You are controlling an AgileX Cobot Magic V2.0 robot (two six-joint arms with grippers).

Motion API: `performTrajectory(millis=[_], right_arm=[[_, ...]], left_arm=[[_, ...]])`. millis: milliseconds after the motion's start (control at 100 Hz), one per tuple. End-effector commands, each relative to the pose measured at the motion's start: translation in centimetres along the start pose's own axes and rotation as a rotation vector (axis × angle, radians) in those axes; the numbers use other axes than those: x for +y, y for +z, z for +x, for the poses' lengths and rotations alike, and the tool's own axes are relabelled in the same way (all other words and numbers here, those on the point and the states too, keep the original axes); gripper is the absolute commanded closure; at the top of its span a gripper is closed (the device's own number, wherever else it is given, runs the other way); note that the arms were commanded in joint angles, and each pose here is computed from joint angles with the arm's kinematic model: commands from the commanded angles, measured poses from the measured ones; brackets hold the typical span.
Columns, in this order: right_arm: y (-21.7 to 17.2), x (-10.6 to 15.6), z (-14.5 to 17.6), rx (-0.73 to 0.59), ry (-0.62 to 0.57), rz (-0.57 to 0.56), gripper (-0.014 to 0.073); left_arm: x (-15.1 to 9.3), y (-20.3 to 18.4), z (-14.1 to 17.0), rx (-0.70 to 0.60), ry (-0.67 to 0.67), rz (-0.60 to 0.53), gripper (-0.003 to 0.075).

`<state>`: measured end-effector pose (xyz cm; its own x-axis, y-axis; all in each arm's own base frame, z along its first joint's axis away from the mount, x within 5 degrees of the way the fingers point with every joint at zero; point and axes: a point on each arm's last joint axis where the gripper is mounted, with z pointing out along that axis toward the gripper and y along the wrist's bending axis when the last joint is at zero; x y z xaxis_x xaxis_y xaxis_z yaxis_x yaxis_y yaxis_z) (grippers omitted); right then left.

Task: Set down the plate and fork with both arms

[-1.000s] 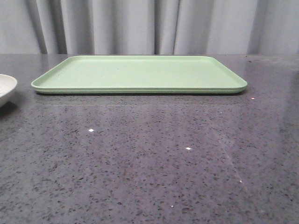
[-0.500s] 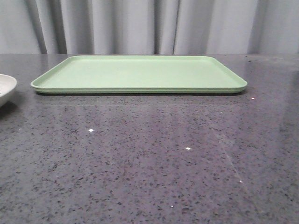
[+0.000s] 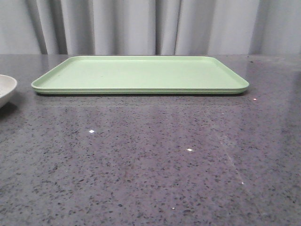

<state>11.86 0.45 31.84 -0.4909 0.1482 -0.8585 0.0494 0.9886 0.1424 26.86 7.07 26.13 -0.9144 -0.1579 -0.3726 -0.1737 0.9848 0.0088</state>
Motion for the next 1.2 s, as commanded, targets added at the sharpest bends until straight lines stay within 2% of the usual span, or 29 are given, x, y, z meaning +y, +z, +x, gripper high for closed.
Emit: performTrajectory(millis=[0, 100, 170, 360, 530, 930, 1080, 1190], right_arm=[[-0.5, 0.2, -1.6, -0.094, -0.013, -0.011, 0.0068], [-0.5, 0.2, -1.6, -0.094, -0.013, -0.011, 0.0068], [-0.5, 0.2, -1.6, -0.094, -0.013, -0.011, 0.0068], [-0.5, 0.2, -1.6, -0.094, -0.013, -0.011, 0.0068], [-0.5, 0.2, -1.6, -0.094, -0.013, -0.011, 0.0068], [-0.5, 0.2, -1.6, -0.094, -0.013, -0.011, 0.0068], [-0.5, 0.2, -1.6, -0.094, -0.013, -0.011, 0.0068], [-0.5, 0.2, -1.5, -0.093, -0.013, -0.010, 0.0068]], left_arm=[[0.1, -1.1, -1.1, -0.083, -0.005, -0.001, 0.0302], [0.1, -0.7, -1.1, -0.070, -0.006, 0.000, 0.0307], [0.1, -0.6, -1.1, -0.068, -0.006, 0.000, 0.0351], [0.0, -0.6, -1.0, -0.050, 0.013, 0.002, 0.0594], [0.0, -0.6, -0.8, -0.026, 0.035, 0.009, 0.0739], [-0.7, -0.7, -0.1, 0.043, 0.082, 0.135, 0.0740], [-0.8, -1.5, -0.1, 0.005, 0.074, 0.250, 0.0740], [-0.8, -2.5, 0.1, -0.028, 0.066, 0.285, 0.0740]])
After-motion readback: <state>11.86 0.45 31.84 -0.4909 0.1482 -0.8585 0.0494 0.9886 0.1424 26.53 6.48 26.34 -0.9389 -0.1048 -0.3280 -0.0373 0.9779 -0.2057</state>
